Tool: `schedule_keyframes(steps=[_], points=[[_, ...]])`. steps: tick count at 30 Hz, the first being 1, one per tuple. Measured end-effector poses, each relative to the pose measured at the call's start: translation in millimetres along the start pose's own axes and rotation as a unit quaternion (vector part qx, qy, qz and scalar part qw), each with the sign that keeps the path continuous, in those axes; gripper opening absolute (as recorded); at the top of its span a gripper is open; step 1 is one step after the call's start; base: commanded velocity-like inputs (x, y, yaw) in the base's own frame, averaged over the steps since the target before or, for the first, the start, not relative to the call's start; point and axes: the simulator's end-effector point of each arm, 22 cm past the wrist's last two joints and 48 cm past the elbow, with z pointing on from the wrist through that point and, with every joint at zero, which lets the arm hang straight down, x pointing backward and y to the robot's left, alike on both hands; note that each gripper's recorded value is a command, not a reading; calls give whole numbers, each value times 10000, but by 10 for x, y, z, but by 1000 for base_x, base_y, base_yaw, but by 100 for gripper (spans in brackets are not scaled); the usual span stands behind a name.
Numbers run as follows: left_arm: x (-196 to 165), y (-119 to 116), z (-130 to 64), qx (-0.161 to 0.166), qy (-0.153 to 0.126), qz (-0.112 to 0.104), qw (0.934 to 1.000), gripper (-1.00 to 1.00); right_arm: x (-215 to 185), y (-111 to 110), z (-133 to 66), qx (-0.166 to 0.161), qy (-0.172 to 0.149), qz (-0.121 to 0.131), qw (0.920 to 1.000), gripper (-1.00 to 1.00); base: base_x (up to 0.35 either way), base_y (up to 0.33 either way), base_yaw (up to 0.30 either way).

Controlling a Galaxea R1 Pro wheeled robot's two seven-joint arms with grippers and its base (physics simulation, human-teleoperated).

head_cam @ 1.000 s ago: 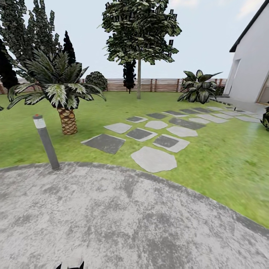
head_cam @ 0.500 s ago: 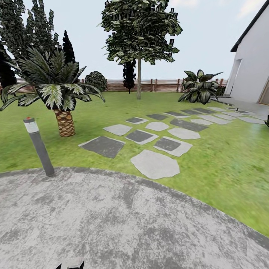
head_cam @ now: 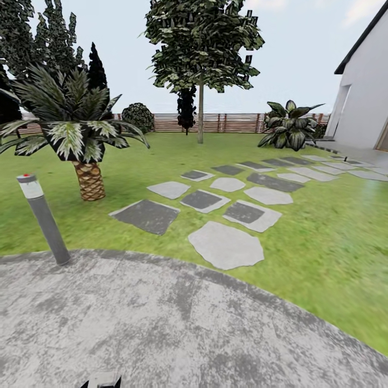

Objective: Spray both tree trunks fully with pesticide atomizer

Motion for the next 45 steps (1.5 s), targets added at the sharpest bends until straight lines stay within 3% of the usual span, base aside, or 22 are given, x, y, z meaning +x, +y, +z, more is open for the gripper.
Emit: schedule_keyframes(steps=[45], points=[[-1, 3, 0, -8, -2, 0, 10000, 100, 5, -25, 0, 16, 6, -7, 10000, 100, 340, 0, -26]])
